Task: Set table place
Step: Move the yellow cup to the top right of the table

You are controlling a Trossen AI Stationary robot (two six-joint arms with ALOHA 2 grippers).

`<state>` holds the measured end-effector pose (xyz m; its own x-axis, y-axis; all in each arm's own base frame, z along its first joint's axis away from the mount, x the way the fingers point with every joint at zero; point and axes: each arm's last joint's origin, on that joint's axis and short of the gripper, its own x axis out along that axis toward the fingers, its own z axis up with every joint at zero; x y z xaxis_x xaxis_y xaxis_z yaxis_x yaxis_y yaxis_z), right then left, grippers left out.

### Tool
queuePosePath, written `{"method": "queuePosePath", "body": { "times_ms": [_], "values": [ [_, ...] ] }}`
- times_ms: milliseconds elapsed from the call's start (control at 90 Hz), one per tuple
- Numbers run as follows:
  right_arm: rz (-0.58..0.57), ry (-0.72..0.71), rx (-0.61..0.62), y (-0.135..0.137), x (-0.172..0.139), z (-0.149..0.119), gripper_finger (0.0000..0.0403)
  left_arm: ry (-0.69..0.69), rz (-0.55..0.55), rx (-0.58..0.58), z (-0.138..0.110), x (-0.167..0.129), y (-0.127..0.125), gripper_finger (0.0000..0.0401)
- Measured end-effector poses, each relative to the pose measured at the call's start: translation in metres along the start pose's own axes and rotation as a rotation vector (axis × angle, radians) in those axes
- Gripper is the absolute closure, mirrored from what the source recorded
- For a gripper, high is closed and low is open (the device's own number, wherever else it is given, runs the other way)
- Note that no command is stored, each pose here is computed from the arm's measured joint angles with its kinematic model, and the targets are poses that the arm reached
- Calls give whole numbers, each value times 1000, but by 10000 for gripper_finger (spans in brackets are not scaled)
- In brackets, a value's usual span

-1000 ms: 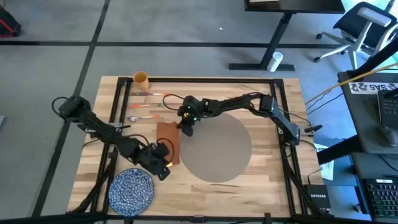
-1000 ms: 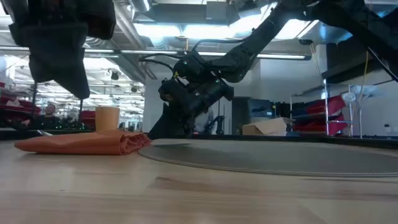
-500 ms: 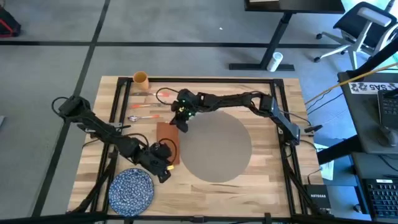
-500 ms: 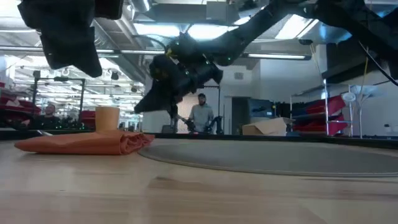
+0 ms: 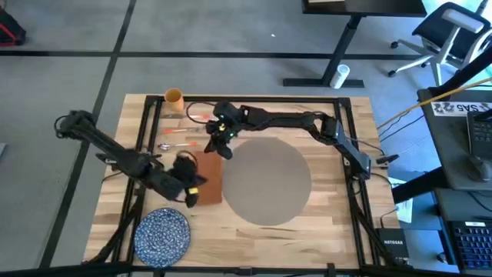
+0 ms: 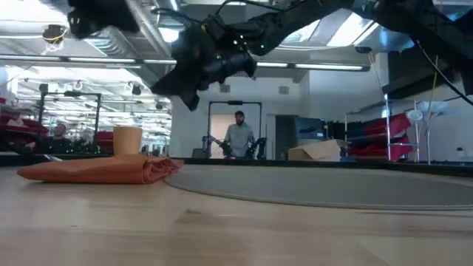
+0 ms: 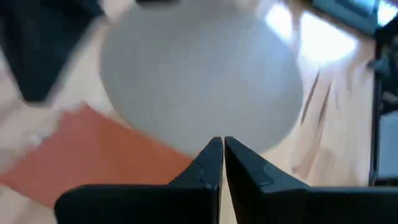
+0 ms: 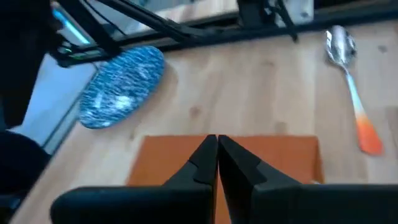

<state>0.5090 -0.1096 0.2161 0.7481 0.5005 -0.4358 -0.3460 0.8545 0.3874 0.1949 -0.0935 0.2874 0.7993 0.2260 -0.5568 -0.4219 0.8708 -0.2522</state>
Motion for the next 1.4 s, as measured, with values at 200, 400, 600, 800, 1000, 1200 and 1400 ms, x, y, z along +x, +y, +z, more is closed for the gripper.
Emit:
{"method": "queuePosePath", "body": {
  "times_ms": [200, 400, 600, 800, 1000, 1200, 1400],
  "values": [
    [-161, 34, 1, 3, -8, 14, 403, -82, 3, 55, 13, -19, 15, 401],
    [-366, 174, -71, 9, -24, 26, 403, -69, 85, 45, 18, -23, 34, 401],
    [-402, 325, -208, 23, -43, 38, 398, -72, 272, -96, 25, -15, 59, 401],
    [-376, 440, -319, 41, -65, 46, 396, -119, 475, -285, 40, -3, 92, 401],
    [-404, 438, -336, 53, -87, 56, 402, -65, 553, -336, 53, 4, 124, 401],
    [-488, 370, -276, 71, -110, 71, 402, 65, 541, -251, 62, 5, 156, 401],
    [-525, 321, -212, 82, -123, 78, 402, 136, 486, -248, 70, -2, 185, 401]
  ]
}}
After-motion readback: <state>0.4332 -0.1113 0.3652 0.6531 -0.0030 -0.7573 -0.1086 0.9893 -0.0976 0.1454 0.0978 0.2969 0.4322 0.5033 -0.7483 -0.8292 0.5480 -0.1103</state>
